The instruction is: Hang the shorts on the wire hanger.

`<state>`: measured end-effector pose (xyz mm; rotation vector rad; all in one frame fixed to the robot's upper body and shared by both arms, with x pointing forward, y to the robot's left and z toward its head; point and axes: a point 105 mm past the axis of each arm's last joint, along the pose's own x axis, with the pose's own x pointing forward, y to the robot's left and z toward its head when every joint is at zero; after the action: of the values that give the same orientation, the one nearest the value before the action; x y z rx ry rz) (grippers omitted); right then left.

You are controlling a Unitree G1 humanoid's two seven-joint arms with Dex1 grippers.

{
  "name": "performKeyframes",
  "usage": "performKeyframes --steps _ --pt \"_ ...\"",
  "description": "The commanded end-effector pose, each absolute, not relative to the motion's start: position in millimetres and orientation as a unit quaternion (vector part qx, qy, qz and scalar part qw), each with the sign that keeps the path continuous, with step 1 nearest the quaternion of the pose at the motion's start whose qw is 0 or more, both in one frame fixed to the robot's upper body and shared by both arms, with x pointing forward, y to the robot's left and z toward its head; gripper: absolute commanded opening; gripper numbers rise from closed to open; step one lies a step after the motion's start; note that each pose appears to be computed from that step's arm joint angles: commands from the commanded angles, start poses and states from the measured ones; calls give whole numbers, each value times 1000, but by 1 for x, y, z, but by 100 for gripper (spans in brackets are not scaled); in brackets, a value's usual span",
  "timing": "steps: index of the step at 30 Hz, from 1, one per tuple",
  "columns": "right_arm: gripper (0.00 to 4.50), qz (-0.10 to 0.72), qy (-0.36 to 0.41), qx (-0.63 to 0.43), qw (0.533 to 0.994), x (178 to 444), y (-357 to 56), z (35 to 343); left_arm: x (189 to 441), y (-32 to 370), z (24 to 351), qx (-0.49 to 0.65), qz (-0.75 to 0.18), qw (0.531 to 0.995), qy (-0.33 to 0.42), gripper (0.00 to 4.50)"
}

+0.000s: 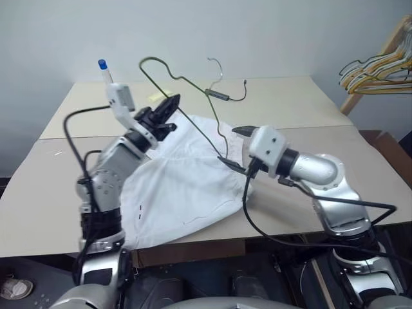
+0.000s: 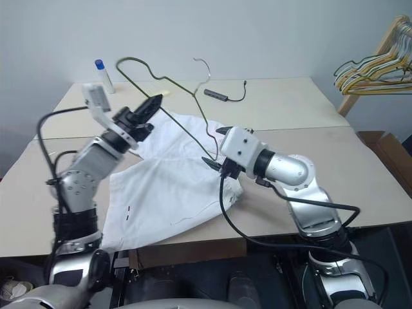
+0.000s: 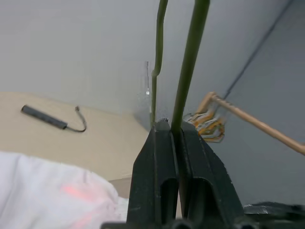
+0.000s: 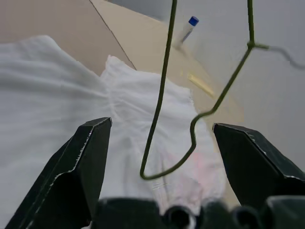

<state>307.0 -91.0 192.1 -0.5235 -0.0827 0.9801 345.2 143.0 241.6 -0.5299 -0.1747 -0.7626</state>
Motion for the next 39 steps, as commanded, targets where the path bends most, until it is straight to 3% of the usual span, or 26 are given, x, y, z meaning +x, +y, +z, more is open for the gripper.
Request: performKeyframes --steps 1,6,10,28,39 --pt "390 556 3 -158 816 286 -99 206 314 150 263 -197 -471 849 -137 0" --pt "390 649 139 -15 748 272 -97 191 281 169 275 -196 -594 768 -139 0" --pt "390 665 197 43 719 274 -88 179 283 182 289 -231 -602 748 -159 0" --pt "390 696 169 98 691 277 -55 203 281 174 285 -261 -617 725 -160 0" --pt "33 692 168 82 697 281 -52 203 282 172 277 -271 -613 726 -154 0"
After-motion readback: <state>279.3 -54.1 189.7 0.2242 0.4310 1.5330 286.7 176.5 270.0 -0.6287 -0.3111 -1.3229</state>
